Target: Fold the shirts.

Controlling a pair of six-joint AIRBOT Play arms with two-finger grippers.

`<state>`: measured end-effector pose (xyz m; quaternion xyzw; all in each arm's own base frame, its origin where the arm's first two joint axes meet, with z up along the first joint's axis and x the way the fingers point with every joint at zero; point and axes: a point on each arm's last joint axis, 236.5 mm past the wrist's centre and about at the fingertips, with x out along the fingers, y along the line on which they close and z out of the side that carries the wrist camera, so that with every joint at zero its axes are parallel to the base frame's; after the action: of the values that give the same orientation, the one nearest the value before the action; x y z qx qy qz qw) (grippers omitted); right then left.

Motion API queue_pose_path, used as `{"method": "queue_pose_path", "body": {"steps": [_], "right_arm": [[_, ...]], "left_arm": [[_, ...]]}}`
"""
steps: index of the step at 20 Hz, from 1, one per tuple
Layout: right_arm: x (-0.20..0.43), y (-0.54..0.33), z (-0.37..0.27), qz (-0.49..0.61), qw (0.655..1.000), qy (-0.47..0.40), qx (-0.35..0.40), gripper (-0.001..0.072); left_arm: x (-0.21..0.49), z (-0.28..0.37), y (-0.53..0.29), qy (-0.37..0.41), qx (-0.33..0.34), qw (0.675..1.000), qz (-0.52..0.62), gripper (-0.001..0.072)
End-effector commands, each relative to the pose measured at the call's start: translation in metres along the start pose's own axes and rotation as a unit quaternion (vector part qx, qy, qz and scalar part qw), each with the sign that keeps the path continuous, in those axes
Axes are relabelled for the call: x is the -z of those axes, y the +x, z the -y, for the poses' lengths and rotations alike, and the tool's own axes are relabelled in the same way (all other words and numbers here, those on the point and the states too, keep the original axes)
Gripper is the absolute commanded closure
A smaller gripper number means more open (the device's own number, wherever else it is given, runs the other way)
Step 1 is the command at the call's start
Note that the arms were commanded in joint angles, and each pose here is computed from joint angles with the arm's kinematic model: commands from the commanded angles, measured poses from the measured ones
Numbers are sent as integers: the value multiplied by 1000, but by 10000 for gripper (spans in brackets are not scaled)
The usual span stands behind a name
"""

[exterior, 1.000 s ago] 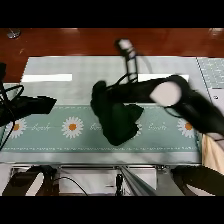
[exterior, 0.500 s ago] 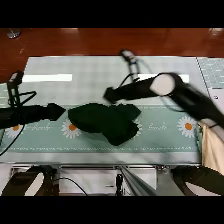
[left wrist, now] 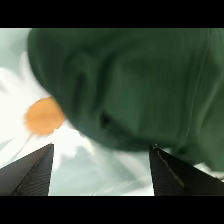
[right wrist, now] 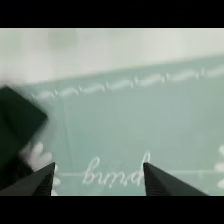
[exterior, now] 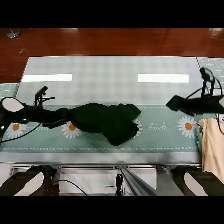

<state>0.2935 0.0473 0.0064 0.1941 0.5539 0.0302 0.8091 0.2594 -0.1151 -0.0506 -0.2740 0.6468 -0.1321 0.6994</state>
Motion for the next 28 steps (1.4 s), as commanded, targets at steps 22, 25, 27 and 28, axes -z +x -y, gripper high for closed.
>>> {"method": "queue_pose_path", "body": {"steps": [22, 25, 27, 28], "right_arm": [[126, 105, -108, -195, 959, 50, -201, 91], [126, 108, -112, -199, 955, 56, -211, 278], [127, 107, -117, -200, 952, 49, -226, 551], [125, 106, -124, -192, 951, 41, -239, 685]], "left_arm": [[-44, 50, 46, 12, 121, 992, 36, 686], [-44, 50, 45, 11, 121, 992, 37, 686], [-42, 53, 45, 10, 127, 991, 33, 686], [-40, 55, 44, 9, 131, 991, 29, 685]]}}
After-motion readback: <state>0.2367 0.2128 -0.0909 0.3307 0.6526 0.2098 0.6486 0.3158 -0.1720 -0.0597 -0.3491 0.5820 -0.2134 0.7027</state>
